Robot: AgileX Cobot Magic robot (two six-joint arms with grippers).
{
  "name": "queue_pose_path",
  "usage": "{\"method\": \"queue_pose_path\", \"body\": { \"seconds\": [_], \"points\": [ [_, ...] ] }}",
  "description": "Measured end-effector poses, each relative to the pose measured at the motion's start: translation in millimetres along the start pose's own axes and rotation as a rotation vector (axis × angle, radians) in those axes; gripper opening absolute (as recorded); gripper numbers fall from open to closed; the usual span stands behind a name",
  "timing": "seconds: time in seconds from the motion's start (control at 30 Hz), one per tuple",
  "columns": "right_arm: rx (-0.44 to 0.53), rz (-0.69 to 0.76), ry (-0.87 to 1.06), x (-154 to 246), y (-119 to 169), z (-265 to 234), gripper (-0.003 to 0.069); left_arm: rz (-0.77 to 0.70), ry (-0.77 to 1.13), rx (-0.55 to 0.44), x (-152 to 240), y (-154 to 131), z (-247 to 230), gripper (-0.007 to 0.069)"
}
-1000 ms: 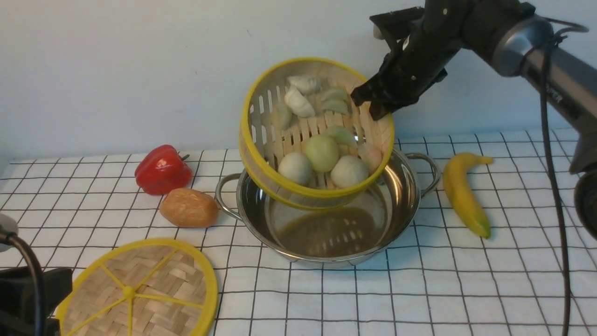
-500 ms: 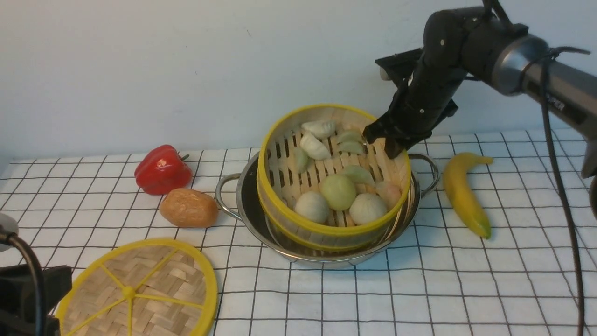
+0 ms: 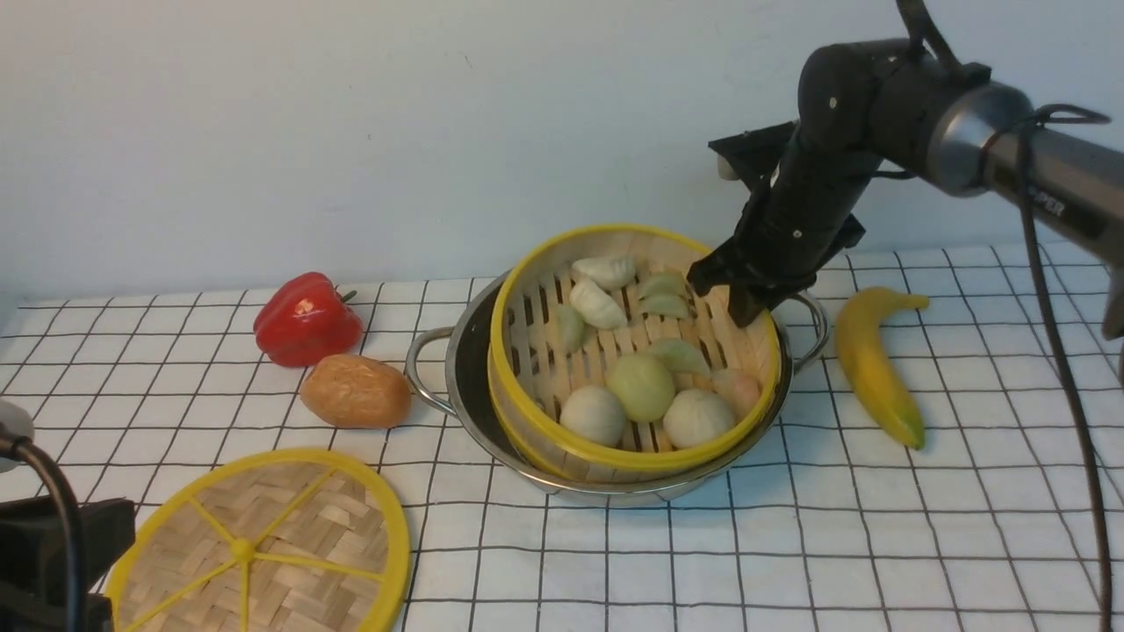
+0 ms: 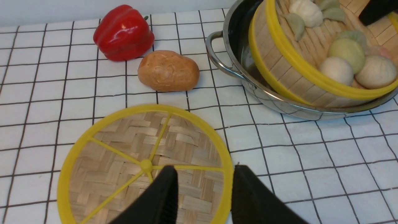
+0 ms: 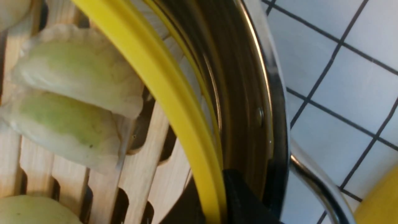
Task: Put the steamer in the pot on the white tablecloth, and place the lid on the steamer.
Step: 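Place the bamboo steamer basket of food into the steel pot with the right gripper, then grasp the bamboo steamer lid lying on the table by its centre knob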
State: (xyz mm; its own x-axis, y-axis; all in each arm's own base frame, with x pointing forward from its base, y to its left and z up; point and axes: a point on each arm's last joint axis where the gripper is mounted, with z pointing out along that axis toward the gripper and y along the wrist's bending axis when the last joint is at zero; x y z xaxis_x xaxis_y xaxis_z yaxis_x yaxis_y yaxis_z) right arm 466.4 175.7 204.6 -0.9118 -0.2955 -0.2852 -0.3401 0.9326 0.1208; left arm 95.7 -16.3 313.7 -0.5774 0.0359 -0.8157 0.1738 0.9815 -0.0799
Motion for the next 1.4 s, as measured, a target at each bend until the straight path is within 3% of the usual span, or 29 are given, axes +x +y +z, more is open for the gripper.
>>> {"method": "queue_pose_path", "body": {
  "seconds": [0.1,0.33,0.4,0.53,0.63,0.67,0.7,0.77,0.8,0.83,0.87,0.93,1.17,1.4],
  "points": [
    [-0.01,-0.015,-0.004,-1,1,-1,0.0116,0.0,0.0,0.0,0,0,0,0.0243],
    [-0.037,-0.04,-0.051,-7,5,-13,0.0472,0.0,0.0,0.0,0,0,0,0.0243],
    [-0.038,-0.048,-0.096,-14,7,-25,0.0526,0.0,0.0,0.0,0,0,0,0.0243],
    [-0.008,-0.038,-0.25,-34,9,-67,0.0546,-0.001,-0.001,0.001,0,0,0,0.0243],
    [0.135,-0.013,-0.458,-49,3,-129,0.0505,-0.001,-0.001,0.001,0,0,0,0.0243],
    [0.132,-0.007,-0.463,-49,3,-130,0.0495,-0.001,-0.001,0.001,0,0,0,0.0243],
    [0.229,0.017,-0.562,-50,-2,-163,0.0454,-0.001,-0.001,0.001,0,0,0,0.0243],
    [0.289,0.051,-0.654,-48,-5,-196,0.0388,-0.001,-0.001,0.001,0,0,0,0.0243],
    [0.327,0.083,-0.734,-41,-7,-229,0.0287,-0.001,-0.001,0.001,0,0,0,0.0243],
    [0.34,0.088,-0.755,-39,-7,-238,0.0258,-0.001,-0.001,0.001,0,0,0,0.0243],
    [0.354,0.101,-0.816,-31,-6,-265,0.0152,-0.001,-0.001,0.001,0,0,0,0.0243],
    [0.362,0.112,-0.877,-19,-4,-295,0.0017,-0.001,-0.001,0.001,0,0,0,0.0243],
    [0.334,0.144,-0.953,-2,0,-331,-0.0013,-0.001,-0.001,0.001,0,0,0,0.0243],
    [0.166,0.203,-0.949,-1,11,-330,-0.001,-0.001,-0.001,0.001,0,0,0,0.0243]
  ]
}}
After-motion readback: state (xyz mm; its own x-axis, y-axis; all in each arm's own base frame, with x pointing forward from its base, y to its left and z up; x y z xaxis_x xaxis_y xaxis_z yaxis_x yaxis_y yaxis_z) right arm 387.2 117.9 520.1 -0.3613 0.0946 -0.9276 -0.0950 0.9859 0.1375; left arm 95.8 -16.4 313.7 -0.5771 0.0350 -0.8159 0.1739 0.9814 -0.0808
